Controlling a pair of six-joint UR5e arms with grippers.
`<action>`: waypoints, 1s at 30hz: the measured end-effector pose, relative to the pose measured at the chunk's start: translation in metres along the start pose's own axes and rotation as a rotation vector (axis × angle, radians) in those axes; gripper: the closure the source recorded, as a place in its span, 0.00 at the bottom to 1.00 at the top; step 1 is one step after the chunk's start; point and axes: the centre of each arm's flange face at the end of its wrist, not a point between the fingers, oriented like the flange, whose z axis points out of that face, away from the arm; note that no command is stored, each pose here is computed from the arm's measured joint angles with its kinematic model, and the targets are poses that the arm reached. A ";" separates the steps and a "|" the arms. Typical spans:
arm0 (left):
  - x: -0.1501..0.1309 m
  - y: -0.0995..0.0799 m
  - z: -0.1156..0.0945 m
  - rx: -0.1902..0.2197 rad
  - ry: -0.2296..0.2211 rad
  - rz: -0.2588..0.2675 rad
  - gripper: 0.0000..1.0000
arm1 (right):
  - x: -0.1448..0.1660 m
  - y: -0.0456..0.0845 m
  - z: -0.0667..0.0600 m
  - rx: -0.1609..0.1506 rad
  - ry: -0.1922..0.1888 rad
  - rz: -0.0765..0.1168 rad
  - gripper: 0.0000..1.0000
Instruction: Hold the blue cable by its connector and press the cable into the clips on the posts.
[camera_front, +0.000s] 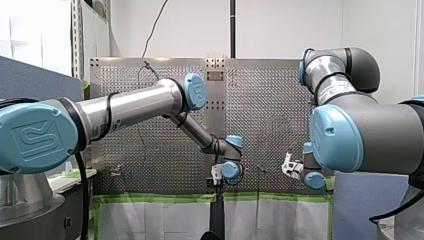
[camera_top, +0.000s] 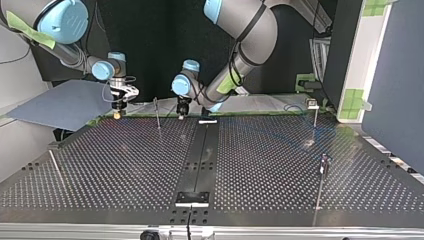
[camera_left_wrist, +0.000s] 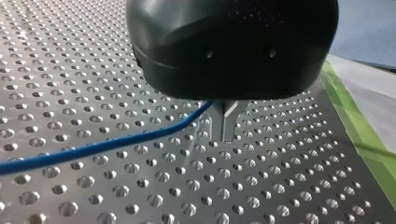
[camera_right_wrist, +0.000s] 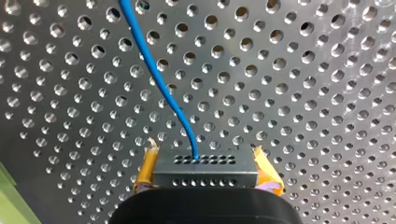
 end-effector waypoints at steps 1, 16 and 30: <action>0.000 0.000 0.000 -0.001 0.000 0.000 1.00 | 0.000 0.000 0.001 0.002 0.001 0.002 1.00; -0.019 0.013 0.017 -0.016 -0.028 -0.045 1.00 | 0.001 0.000 0.003 0.005 0.005 0.009 1.00; 0.007 0.014 -0.004 0.023 0.102 -0.008 0.59 | -0.003 -0.004 0.001 0.009 -0.006 0.032 1.00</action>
